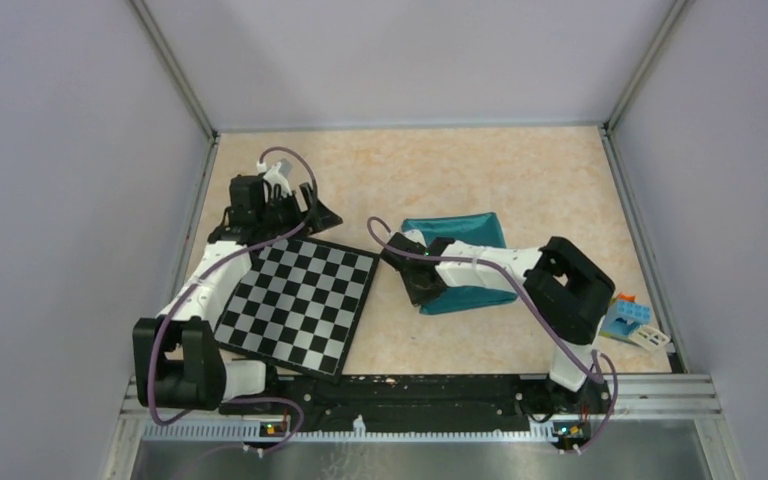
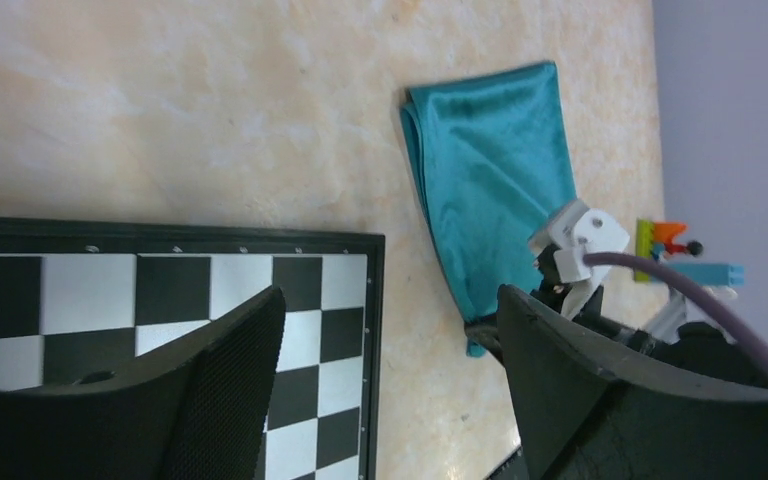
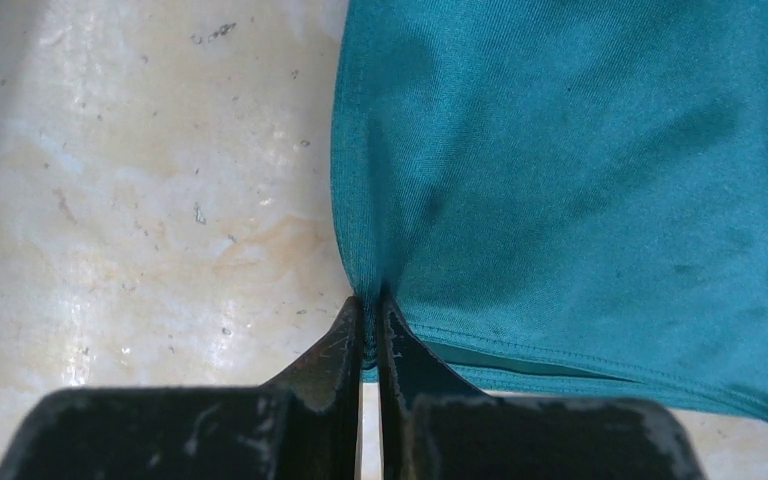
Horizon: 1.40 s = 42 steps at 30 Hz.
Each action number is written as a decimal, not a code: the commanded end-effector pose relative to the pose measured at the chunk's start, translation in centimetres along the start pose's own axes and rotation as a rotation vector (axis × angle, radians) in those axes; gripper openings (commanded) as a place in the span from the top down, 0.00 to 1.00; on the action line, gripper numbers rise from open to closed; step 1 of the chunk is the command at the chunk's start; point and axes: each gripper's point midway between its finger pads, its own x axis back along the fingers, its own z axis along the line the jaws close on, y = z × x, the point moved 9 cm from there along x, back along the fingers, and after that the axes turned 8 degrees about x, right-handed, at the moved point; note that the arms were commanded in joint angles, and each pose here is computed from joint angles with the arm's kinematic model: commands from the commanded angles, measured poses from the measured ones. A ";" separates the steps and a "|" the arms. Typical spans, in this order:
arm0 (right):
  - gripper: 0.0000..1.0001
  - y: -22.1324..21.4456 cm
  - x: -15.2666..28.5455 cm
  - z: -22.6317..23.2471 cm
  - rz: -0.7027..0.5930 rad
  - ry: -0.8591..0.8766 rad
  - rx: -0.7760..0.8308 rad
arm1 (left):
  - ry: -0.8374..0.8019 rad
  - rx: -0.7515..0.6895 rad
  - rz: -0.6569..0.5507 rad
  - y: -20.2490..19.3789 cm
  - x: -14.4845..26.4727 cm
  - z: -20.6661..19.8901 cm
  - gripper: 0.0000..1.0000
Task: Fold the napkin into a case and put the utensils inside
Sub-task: Fold the lower triangle-folded napkin at the center of the board.
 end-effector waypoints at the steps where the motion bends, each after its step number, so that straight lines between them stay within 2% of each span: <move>1: 1.00 -0.1 1.1 -0.4 -0.119 0.156 -0.025 | -0.185 0.155 0.117 -2.5 -1.8 0.3 0.15; 6: 1.00 -0.1 4.5 -2.1 -0.256 0.359 -0.145 | -0.269 0.280 0.165 -6.0 -4.4 -1.3 0.13; 10: 1.00 -1.0 5.5 -3.5 -0.319 0.459 -0.195 | -0.211 0.321 0.132 -8.3 -6.4 -3.6 0.11; 15: 1.00 -2.1 5.5 -5.4 -0.362 0.527 -0.277 | -0.144 0.493 0.113 -9.9 -9.4 -3.8 0.11; 22: 1.00 -3.2 5.6 -7.4 -0.415 0.600 -0.331 | -0.099 0.584 0.195 -11.0 -13.8 -4.4 0.13; 26: 1.00 -3.5 5.8 -8.0 -0.438 0.613 -0.344 | -0.057 0.563 0.152 -11.0 -15.6 -4.5 0.16; 32: 1.00 -3.7 5.9 -8.6 -0.454 0.631 -0.351 | -0.027 0.547 0.174 -11.2 -18.1 -4.4 0.26; 37: 1.00 -4.1 5.7 -8.6 -0.451 0.639 -0.351 | -0.007 0.504 0.158 -10.7 -19.0 -4.4 0.50; 42: 1.00 -4.5 5.5 -8.5 -0.439 0.666 -0.335 | 0.028 0.440 0.131 -10.1 -19.4 -4.5 0.67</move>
